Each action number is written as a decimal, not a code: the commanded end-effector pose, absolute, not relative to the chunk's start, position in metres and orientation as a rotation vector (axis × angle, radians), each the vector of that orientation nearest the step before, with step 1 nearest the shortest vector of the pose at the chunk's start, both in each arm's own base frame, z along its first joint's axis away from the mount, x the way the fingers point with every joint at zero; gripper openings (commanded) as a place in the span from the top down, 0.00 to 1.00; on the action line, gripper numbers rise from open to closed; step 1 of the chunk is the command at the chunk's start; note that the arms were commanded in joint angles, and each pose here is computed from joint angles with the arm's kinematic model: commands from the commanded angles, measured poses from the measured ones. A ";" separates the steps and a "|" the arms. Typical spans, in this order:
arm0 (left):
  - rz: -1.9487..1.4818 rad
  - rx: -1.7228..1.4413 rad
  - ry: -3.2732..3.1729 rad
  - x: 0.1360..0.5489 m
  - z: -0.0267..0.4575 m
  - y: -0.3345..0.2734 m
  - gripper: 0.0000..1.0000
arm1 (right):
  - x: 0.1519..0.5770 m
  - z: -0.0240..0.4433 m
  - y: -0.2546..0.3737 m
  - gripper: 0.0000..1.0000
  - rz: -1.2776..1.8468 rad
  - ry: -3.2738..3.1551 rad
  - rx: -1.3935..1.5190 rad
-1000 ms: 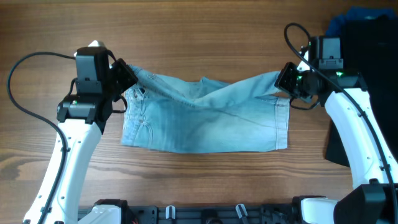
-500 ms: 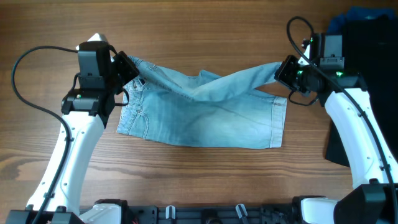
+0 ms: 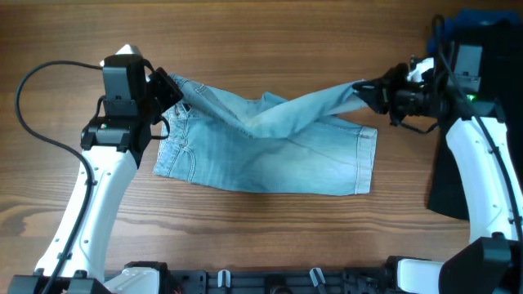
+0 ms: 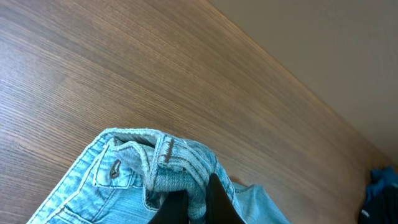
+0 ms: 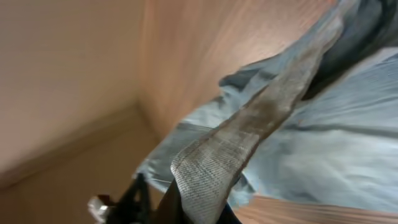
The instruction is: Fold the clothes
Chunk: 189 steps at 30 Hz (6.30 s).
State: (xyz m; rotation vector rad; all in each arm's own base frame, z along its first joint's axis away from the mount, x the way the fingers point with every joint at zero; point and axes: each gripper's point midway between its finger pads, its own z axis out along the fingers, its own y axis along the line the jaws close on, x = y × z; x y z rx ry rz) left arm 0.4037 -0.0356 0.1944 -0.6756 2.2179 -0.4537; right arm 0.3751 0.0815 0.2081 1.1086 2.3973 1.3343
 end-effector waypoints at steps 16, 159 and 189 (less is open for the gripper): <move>-0.489 -1.022 1.929 0.467 0.188 -0.008 0.96 | 0.423 0.212 0.014 0.96 1.061 1.885 1.726; -0.154 -0.672 2.818 0.393 0.064 -0.033 0.96 | 0.610 0.007 0.011 0.96 0.238 2.313 -0.061; -0.419 -0.294 2.695 0.464 0.006 -0.121 0.96 | 0.399 -0.047 0.010 0.96 0.100 2.959 0.161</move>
